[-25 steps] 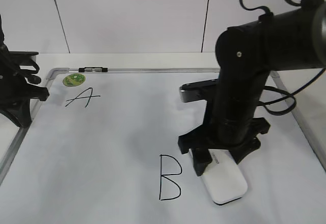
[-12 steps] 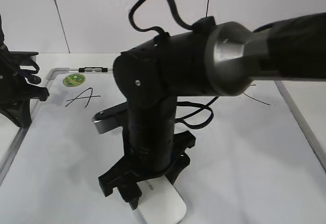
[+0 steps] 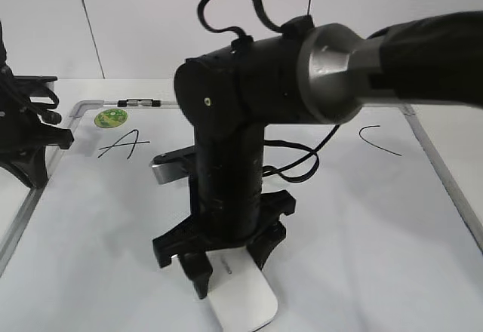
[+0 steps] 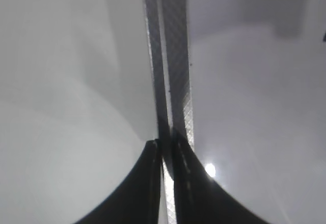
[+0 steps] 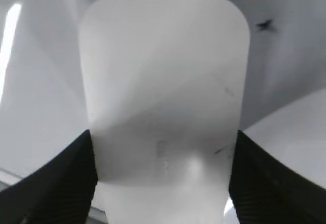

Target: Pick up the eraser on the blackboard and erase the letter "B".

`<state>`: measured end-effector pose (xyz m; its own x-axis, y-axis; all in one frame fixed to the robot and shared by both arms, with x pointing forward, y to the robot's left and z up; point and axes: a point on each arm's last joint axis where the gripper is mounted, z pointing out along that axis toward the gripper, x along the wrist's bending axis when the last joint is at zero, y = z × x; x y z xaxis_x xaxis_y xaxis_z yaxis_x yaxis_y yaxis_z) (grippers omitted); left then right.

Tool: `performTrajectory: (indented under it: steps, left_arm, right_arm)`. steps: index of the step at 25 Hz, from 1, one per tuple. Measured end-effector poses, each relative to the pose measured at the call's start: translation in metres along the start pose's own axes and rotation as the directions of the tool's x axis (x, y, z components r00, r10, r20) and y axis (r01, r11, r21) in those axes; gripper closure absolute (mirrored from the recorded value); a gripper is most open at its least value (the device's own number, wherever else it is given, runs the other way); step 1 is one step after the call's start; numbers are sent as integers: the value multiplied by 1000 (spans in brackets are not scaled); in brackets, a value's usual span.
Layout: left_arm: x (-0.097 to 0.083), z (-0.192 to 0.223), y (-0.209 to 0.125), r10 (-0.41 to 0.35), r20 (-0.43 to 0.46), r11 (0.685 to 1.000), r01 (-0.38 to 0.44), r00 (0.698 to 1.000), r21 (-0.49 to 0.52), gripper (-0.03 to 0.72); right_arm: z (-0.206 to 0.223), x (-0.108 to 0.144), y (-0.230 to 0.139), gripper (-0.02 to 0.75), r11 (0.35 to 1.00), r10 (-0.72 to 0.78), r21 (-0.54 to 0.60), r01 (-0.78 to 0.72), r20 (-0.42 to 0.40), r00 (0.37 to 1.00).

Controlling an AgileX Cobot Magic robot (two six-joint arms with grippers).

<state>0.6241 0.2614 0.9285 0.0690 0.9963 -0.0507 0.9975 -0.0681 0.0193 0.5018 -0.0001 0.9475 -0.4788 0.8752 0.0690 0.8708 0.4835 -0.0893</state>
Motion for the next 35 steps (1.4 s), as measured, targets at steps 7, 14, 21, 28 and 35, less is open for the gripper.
performTrajectory:
  steps: [7,14,21,28,35]
  left_arm:
    - [0,0,0,-2,3,1000,2,1000,-2,666]
    - [0,0,0,-2,3,1000,2,1000,-2,666]
    - [0,0,0,-3,4,1000,3,1000,-2,666]
    - [0,0,0,-2,3,1000,2,1000,-2,666]
    - [0,0,1,-3,4,1000,3,1000,-4,666]
  right_arm:
    - [-8,-86,21,181,975,221,-24,-222,-3,975]
    - [-14,-145,23,181,948,317,-44,-314,73,946]
    - [-13,-123,24,181,973,229,-50,-224,102,968]
    - [-11,-27,21,181,998,-11,-58,15,73,997]
    - [-9,45,8,181,986,-155,-55,154,-1,988]
